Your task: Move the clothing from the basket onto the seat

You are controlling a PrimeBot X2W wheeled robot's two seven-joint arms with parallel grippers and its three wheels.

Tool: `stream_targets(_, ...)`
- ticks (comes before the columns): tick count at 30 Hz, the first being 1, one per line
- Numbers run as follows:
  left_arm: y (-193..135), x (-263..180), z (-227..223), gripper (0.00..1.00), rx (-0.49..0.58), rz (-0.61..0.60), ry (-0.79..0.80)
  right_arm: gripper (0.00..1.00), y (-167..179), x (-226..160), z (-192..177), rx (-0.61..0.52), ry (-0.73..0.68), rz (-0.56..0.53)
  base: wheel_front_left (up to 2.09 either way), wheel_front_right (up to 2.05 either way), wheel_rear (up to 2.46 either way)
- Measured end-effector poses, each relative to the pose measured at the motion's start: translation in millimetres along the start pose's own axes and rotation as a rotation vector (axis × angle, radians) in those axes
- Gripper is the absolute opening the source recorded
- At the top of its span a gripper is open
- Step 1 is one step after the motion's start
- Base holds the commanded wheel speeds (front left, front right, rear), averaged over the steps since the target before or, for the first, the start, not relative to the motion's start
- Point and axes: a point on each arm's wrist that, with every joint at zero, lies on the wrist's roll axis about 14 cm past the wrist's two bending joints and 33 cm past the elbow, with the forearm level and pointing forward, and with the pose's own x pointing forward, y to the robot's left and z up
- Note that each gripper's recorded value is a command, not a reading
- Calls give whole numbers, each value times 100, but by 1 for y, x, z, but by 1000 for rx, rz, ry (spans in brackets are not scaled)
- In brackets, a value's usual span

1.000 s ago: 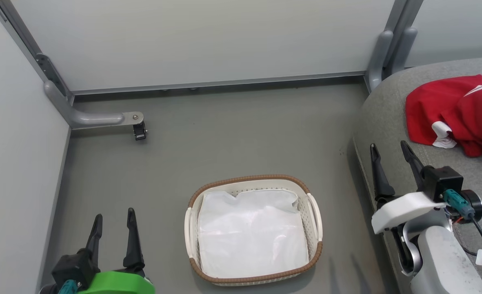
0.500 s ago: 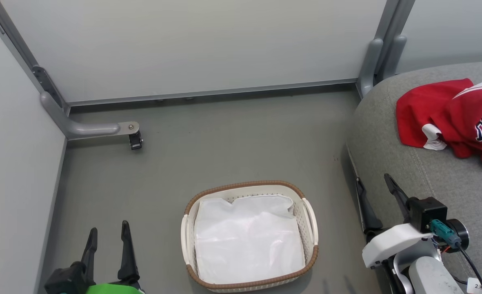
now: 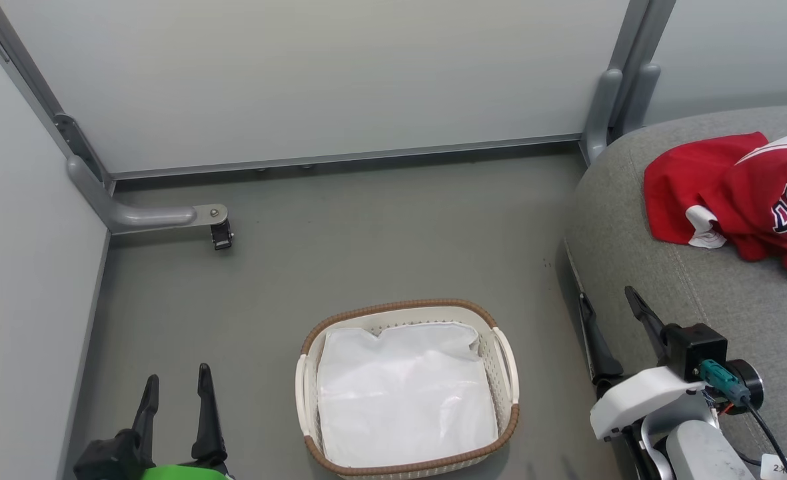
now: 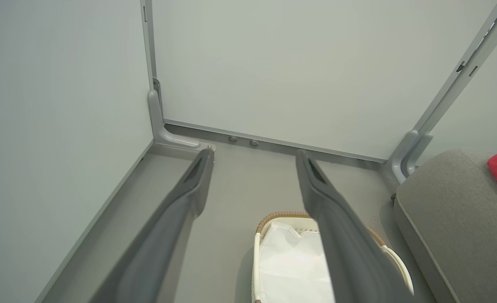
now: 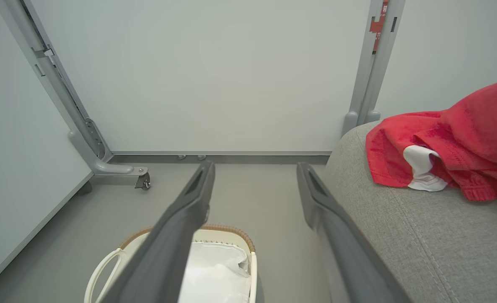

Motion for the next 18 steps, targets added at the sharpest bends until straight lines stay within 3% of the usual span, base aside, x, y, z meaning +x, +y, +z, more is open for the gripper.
stream_targets(7, -1, -1, 2, 100, -3, -3, -6, 100, 2, -1, 0, 8, 0, 5, 0, 0, 0)
stream_targets(8, -1, -1, 2, 0, -4, -3, -6, 0, 3, -2, -1, 9, 4, 5, 0, 0, 0)
stream_targets(13, 1, -4, -11, 0, -5, 6, 35, 0, 2, -12, -23, 25, 71, -7, 0, 0, 0)
stream_targets(18, 6, -5, -15, 0, -83, 34, 60, 0, -5, -15, -27, 113, 90, -46, 0, 0, 0)
